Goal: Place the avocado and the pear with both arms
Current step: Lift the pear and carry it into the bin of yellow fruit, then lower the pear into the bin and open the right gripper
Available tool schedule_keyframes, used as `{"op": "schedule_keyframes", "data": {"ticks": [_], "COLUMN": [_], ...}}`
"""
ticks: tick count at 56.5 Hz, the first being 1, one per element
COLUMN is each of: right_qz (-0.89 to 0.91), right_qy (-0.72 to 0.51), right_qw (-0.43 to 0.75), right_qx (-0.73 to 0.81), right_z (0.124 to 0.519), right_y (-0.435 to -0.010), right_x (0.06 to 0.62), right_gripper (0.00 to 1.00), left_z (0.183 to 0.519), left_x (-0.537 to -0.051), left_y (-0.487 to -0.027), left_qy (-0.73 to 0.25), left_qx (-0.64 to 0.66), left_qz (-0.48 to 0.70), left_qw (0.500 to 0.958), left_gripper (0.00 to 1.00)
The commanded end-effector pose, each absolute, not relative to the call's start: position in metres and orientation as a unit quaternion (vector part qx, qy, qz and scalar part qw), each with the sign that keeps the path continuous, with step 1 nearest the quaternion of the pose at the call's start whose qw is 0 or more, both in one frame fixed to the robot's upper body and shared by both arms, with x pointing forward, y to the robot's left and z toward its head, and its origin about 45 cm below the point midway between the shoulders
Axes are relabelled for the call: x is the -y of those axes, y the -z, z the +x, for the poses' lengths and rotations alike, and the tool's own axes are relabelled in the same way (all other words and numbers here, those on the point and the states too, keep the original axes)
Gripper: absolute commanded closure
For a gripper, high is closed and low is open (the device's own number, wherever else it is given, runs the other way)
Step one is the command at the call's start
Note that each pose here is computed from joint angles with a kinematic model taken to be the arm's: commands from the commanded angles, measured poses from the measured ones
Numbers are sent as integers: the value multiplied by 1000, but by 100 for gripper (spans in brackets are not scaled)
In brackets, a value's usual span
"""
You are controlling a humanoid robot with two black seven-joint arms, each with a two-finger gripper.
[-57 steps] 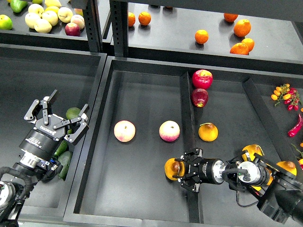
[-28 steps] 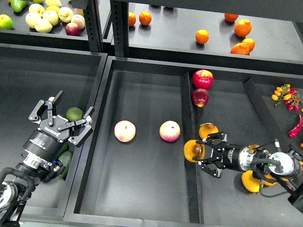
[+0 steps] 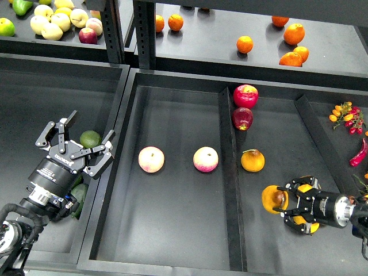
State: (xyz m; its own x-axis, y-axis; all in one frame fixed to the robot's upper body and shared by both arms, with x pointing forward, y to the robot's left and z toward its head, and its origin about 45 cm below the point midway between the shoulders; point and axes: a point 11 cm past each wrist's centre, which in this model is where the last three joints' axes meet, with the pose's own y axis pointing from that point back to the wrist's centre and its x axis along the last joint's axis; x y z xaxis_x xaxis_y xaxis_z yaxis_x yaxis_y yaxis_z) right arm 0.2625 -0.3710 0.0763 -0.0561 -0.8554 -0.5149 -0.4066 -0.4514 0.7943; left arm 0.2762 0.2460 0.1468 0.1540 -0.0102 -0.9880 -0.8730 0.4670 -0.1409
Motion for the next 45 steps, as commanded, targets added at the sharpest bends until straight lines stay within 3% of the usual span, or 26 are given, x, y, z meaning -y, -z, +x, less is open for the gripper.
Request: {"op": "schedule_keyframes", "data": {"ticks": [1, 25, 36, 45], "right_qz": [641, 624, 621, 621], "right_qy": [557, 575, 577, 574], "right_qw": [218, 234, 235, 242], "right_qx": [480, 475, 476, 476], "right_z": [245, 223, 222, 221], "right_y": [-62, -34, -31, -29], "right_x": [373, 367, 368, 366], "right_gripper": [71, 65, 47, 20], "left_z": [276, 276, 276, 276], "left_x": [-246, -245, -245, -245], "left_y": [-147, -147, -147, -146], "left_qy": [-332, -332, -332, -332], "left_qx": [-559, -560, -560, -560], "left_qz": [-395, -394, -394, -394], "left_qw": [649, 649, 649, 649], "left_gripper": [1, 1, 1, 1]}}
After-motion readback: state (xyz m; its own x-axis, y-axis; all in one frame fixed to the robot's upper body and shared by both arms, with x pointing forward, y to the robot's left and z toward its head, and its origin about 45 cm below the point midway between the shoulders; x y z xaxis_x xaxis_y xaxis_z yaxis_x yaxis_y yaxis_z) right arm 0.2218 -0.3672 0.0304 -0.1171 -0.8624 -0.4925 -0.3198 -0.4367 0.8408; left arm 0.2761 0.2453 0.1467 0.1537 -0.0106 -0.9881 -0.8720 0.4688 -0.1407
